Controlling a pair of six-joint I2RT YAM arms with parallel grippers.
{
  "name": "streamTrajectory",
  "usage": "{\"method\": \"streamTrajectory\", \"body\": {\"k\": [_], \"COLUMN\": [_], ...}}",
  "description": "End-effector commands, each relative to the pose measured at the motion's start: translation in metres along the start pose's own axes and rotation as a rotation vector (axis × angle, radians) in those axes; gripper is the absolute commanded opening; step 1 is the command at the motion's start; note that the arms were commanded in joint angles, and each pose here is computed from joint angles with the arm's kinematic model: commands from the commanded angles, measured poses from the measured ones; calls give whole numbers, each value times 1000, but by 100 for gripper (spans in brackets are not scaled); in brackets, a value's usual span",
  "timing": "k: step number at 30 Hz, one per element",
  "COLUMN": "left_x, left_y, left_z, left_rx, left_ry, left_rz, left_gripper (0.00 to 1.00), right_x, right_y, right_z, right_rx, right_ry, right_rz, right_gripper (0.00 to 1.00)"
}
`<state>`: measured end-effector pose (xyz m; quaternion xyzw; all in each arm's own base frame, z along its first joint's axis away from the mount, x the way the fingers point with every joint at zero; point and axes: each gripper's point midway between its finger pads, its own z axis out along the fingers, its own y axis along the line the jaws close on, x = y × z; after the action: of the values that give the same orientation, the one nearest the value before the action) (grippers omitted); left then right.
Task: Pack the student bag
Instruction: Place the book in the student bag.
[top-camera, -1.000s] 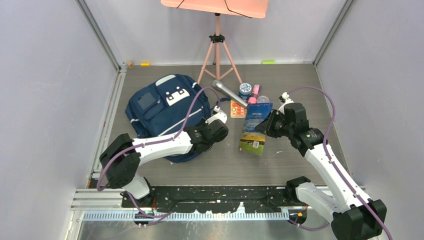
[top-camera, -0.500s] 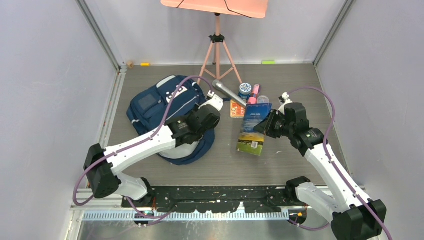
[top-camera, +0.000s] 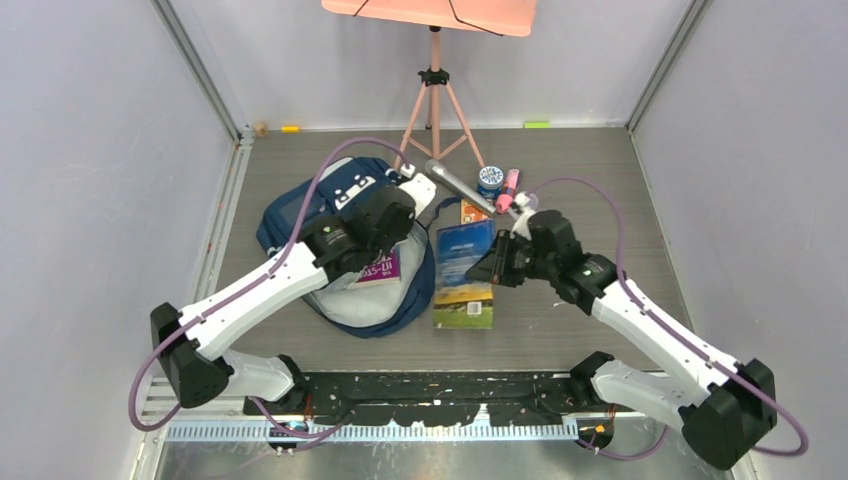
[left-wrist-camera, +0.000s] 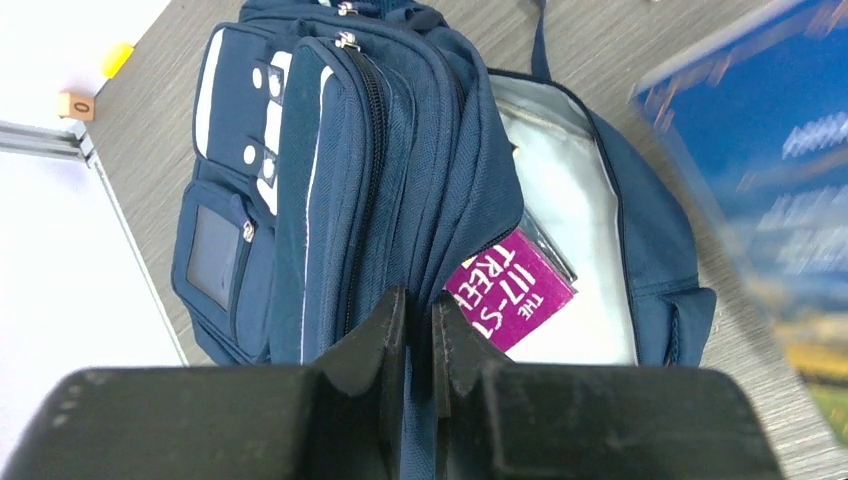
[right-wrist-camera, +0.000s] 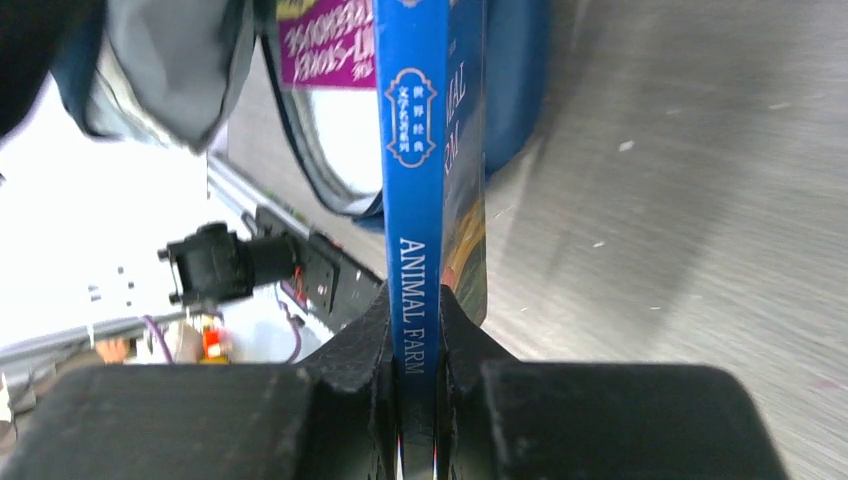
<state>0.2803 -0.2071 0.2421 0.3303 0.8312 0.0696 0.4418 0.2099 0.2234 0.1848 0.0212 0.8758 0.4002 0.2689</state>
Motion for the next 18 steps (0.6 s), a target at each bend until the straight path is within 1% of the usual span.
{"method": "streamTrajectory", "body": {"k": [1, 2, 3, 4, 7, 8, 9, 14, 16, 18], "left_x": [-41, -41, -40, -41, -41, -40, -39, -36, -36, -36], "left_y": [21, 21, 20, 20, 24, 26, 26, 23, 21, 18], "left_z": [-28, -28, -28, -29, -30, -30, -31, -30, -29, -29], "left_rx": [15, 34, 54, 68, 68, 65, 69, 91, 101, 114], "left_ry": [-224, -237, -245, -255, -269, -274, -278, -288, -284, -287], "left_rz": [-119, -141, -166, -181, -195, -196, -196, -202, -204, -208], "left_gripper": [0, 0, 0, 0, 0, 0, 0, 0, 0, 0], "right_x": [-5, 4, 5, 13, 20, 19, 21, 13, 11, 9], "right_y": [73, 81, 87, 93, 107, 118, 120, 155, 161, 158], "right_z": [10, 17, 21, 29, 49, 51, 57, 65, 70, 81], "right_rx": [-189, -197, -211, -215, -239, -271, -272, -378, -396, -375], "right_ry": [-25, 9, 6, 35, 60, 53, 62, 57, 52, 45], "right_rz": [-57, -64, -70, -74, -84, -93, -91, -99, -98, -94], "right_gripper": [0, 1, 1, 1, 1, 1, 0, 1, 0, 1]}}
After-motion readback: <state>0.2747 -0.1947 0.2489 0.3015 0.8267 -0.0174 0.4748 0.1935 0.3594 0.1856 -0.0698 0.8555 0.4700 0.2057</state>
